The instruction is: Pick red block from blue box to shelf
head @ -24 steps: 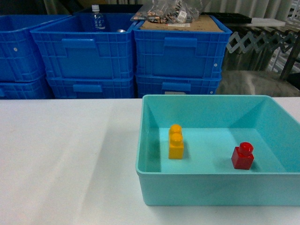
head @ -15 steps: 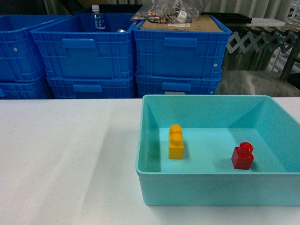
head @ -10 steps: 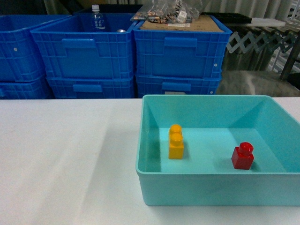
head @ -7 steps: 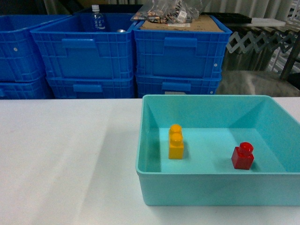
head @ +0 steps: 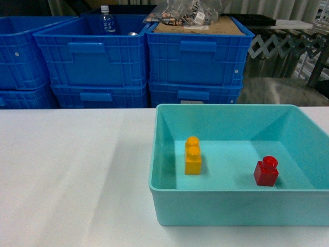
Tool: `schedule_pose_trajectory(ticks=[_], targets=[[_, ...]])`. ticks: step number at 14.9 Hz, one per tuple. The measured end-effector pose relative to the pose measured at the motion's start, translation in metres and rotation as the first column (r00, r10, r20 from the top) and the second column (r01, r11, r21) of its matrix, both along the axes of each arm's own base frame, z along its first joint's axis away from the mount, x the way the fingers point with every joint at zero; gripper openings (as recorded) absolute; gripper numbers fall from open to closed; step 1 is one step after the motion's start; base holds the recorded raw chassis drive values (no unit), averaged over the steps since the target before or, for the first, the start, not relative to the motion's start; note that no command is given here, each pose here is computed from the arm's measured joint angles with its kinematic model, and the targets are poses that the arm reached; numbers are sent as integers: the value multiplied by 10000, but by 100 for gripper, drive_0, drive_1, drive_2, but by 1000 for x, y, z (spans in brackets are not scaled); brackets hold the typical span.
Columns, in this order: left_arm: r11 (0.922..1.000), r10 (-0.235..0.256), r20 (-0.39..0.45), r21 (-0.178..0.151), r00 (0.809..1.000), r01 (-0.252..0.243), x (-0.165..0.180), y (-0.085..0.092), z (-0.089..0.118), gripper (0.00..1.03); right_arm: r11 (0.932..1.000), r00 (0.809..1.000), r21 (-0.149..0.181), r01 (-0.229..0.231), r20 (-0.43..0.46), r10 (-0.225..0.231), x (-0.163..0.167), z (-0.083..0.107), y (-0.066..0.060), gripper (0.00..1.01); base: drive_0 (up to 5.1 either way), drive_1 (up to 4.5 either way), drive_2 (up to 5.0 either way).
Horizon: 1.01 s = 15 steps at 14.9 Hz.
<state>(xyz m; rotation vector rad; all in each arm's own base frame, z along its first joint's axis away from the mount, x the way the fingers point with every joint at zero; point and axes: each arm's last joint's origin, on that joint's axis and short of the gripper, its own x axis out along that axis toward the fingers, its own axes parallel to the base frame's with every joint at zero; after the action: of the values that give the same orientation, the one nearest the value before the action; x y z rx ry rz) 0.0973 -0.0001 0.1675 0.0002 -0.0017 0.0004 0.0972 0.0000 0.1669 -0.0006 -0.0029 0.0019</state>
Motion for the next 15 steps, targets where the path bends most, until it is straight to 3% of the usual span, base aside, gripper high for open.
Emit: schedule_pose_trajectory(ticks=[13, 14, 15], targets=[[10000, -4, 0, 0, 10000, 4, 0, 0, 0, 98, 10000, 10000, 0, 4, 4, -4, 0, 0, 0, 98, 0, 0, 0], [10000, 0, 0, 0, 10000, 0, 0, 0, 0, 98, 9989, 9973, -188, -431, -605, 419, 0, -2, 0, 98, 0, 0, 0], [10000, -23, 8, 4, 10000, 23, 0, 0, 0, 98, 9877, 9716, -282, -1540, -1861, 1462, 6, -3, 1, 98, 0, 0, 0]])
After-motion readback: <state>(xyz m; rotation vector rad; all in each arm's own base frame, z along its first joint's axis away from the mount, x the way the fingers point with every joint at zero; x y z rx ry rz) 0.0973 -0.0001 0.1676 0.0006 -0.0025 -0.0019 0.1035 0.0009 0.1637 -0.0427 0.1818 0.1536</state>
